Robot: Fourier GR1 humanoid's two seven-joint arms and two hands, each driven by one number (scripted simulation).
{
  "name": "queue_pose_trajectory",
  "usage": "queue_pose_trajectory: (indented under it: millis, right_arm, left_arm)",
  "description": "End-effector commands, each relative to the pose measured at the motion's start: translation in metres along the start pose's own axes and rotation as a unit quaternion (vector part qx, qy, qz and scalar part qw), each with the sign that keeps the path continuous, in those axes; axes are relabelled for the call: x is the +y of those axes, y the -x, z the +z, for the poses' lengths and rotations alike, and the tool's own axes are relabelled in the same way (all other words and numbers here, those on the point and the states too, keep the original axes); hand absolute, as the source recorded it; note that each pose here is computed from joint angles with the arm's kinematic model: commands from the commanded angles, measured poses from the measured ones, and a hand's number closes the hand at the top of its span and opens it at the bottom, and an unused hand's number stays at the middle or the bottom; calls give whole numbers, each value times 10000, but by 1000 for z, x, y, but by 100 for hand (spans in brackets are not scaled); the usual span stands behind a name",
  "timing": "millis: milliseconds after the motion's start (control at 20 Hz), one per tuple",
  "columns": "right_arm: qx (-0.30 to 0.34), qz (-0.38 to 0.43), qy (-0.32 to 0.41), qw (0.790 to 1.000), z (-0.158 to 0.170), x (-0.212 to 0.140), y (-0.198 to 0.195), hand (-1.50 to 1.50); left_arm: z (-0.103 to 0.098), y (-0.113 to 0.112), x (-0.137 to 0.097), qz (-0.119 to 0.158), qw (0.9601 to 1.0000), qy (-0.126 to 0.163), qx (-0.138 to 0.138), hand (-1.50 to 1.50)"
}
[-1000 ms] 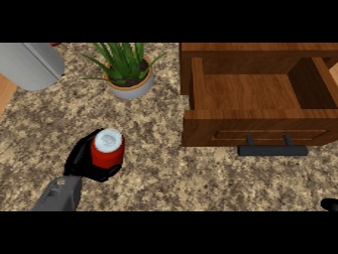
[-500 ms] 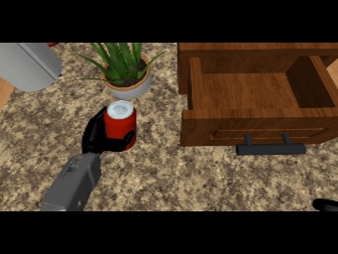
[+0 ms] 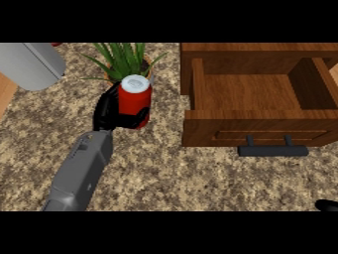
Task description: Pick up the can, place it into the drawer and close the drawer
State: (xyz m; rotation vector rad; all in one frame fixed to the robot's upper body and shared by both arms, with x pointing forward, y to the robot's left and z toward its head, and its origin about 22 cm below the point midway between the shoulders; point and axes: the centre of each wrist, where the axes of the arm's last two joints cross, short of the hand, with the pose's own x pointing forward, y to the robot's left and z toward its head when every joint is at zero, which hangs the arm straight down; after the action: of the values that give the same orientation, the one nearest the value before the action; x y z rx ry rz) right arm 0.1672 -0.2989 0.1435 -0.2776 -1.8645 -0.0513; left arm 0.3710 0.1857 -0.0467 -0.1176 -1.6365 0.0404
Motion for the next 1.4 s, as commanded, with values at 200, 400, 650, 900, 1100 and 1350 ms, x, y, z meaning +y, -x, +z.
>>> queue_pose_trajectory:
  millis: [200, 400, 650, 900, 1100, 1350]
  right_arm:
    - [4, 9, 89, 10000, 5, -8, -5, -150]
    - [-81, 48, 52, 9999, -6, -10, -7, -150]
    - [9, 31, -56, 10000, -13, -1, -2, -150]
    - [-35, 5, -99, 9999, -4, 0, -5, -150]
    - [-85, -29, -170, 9998, -15, 5, -6, -150]
    - [-98, -72, -251, 9996, -15, 6, -4, -150]
  left_arm:
    - [-31, -74, -44, -230, 9983, 478, -233, 150]
    - [-41, -103, -67, -131, 9977, 570, -346, 150]
    - [-51, -142, -92, -271, 9967, 605, -469, 150]
    - [-51, -162, -104, -353, 9969, 520, -471, 150]
    - [-49, -176, -114, -413, 9962, 563, -523, 150]
    - [-44, -180, -119, -518, 9972, 454, -296, 150]
